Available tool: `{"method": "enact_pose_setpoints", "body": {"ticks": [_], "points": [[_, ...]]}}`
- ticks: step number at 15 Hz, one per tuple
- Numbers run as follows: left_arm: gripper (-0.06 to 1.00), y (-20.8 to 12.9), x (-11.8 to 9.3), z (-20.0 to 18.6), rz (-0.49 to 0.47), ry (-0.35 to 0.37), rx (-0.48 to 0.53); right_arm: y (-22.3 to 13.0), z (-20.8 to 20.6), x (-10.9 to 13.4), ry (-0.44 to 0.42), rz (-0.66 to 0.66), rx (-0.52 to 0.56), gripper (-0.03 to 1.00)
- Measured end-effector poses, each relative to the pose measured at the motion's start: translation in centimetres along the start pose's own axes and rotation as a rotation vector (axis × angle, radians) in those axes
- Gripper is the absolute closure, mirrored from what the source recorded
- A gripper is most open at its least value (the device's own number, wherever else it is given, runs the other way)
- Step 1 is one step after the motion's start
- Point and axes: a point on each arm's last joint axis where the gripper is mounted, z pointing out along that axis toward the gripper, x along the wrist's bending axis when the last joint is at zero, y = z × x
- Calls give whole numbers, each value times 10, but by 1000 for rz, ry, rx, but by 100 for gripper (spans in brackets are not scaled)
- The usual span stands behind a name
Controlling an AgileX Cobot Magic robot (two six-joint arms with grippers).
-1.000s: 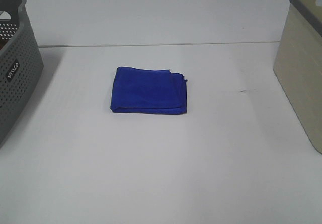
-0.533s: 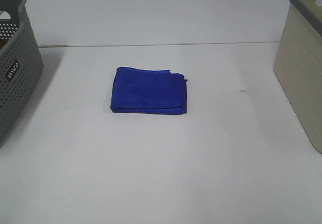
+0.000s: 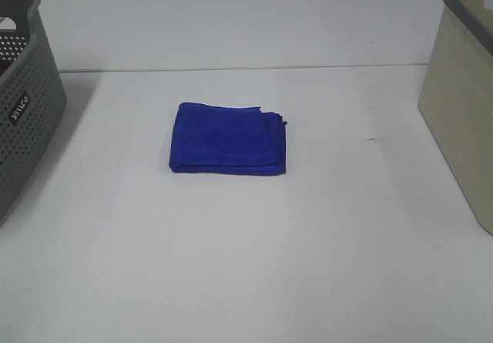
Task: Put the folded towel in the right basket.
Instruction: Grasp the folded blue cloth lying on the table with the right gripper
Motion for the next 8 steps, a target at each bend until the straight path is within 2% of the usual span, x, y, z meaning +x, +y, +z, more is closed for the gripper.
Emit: {"method": "enact_pose_setpoints", "body": {"ticks": [8], "points": [[-4,0,0,0,0,0,0,0,0,0,0,0,0,0]]}}
